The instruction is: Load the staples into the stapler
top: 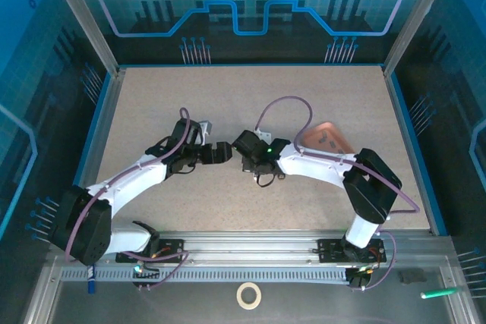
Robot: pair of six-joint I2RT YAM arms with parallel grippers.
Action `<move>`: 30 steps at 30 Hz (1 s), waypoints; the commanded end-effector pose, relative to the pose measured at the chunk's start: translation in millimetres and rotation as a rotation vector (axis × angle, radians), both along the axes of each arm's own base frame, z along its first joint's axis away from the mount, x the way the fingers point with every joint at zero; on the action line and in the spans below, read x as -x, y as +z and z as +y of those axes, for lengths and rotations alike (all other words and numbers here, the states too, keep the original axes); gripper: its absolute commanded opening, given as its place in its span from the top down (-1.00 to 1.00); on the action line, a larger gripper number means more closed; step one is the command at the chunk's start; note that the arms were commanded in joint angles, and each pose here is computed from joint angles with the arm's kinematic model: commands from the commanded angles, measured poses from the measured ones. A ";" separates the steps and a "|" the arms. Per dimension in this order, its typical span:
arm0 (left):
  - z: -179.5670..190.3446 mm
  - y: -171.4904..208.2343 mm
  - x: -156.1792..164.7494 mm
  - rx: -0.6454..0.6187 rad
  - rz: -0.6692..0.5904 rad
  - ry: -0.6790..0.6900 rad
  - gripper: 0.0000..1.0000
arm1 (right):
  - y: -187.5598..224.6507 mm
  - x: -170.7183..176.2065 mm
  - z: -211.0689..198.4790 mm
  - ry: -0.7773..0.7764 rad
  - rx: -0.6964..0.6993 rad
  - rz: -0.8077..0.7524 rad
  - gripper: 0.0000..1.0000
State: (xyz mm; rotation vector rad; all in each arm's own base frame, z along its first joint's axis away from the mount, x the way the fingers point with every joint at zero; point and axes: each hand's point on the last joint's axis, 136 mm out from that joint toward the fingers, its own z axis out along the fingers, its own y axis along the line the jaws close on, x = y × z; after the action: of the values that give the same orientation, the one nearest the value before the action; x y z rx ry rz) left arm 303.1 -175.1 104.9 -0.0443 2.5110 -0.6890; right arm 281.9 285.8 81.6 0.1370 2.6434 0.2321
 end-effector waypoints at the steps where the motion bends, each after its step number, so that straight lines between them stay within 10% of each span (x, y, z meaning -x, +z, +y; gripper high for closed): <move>1: 4.8 -5.4 3.1 0.002 0.019 0.037 -0.98 | -4.9 7.1 -6.8 0.012 0.076 0.004 0.73; 30: -11.5 -37.1 28.0 0.075 0.067 -0.031 -0.97 | -22.8 7.6 -18.1 -0.058 0.047 0.011 0.73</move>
State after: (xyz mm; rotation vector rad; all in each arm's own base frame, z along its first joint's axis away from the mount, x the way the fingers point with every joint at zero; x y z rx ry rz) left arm 271.7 -182.7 65.2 -0.0554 2.5730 -0.7857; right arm 270.2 270.9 61.0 0.1728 2.6642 0.1630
